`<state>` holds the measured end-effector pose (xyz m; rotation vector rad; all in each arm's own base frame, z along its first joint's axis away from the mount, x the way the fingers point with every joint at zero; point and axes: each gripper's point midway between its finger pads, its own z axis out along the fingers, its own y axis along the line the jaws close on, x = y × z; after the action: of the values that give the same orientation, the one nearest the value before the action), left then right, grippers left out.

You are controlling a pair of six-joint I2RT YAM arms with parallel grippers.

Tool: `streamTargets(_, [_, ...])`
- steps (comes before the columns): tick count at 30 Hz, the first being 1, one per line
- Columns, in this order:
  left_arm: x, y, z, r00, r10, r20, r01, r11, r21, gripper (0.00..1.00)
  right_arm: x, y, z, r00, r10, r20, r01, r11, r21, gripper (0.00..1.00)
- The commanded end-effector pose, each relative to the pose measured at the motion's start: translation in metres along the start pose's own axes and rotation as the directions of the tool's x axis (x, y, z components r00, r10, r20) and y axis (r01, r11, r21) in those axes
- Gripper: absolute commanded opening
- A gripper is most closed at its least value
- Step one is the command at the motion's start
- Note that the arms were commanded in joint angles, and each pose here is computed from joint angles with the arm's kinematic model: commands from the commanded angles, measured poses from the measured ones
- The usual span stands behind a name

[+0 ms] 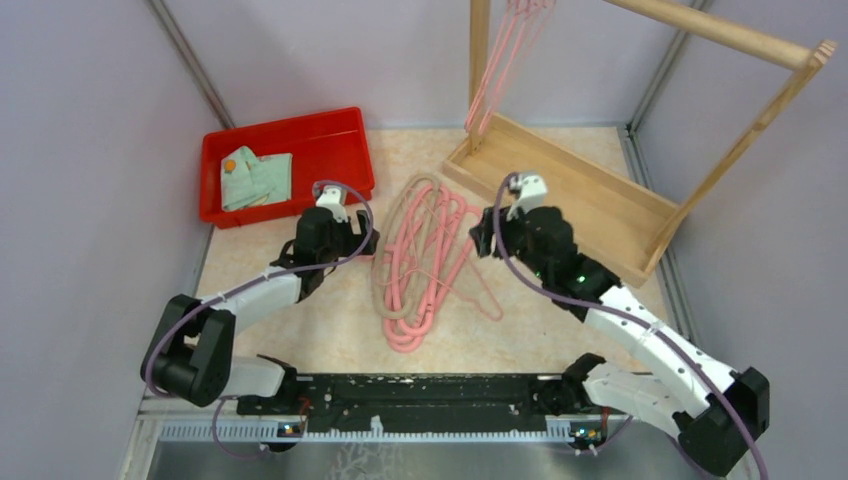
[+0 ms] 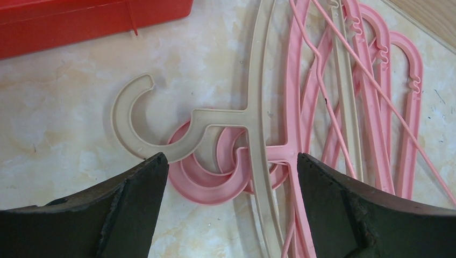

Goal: Organize the hangers

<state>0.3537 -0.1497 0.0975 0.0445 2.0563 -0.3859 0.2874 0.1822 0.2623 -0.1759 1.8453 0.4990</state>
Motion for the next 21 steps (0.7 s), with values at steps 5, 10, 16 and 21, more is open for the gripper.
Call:
streamTargets(5, [-0.010, -0.003, 0.004, 0.999, -0.013, 0.035, 0.013, 1.000, 0.008, 0.94, 0.125, 0.056, 0.010, 0.946, -0.152, -0.286, 0.085, 0.969, -0.233, 0.59])
streamTargets(10, [-0.008, -0.005, 0.004, 0.999, -0.017, 0.029, 0.017, 1.000, 0.017, 0.94, 0.172, 0.062, 0.020, 0.898, -0.230, -0.375, 0.107, 0.941, -0.321, 0.59])
streamTargets(16, [-0.005, -0.006, 0.006, 0.999, -0.024, 0.026, 0.024, 0.999, 0.025, 0.94, 0.203, 0.051, 0.033, 0.857, -0.277, -0.435, 0.149, 0.940, -0.305, 0.58])
streamTargets(21, [-0.004, -0.006, 0.007, 0.999, -0.025, 0.021, 0.025, 0.999, 0.030, 0.94, 0.224, 0.042, 0.042, 0.826, -0.296, -0.479, 0.172, 0.943, -0.286, 0.56])
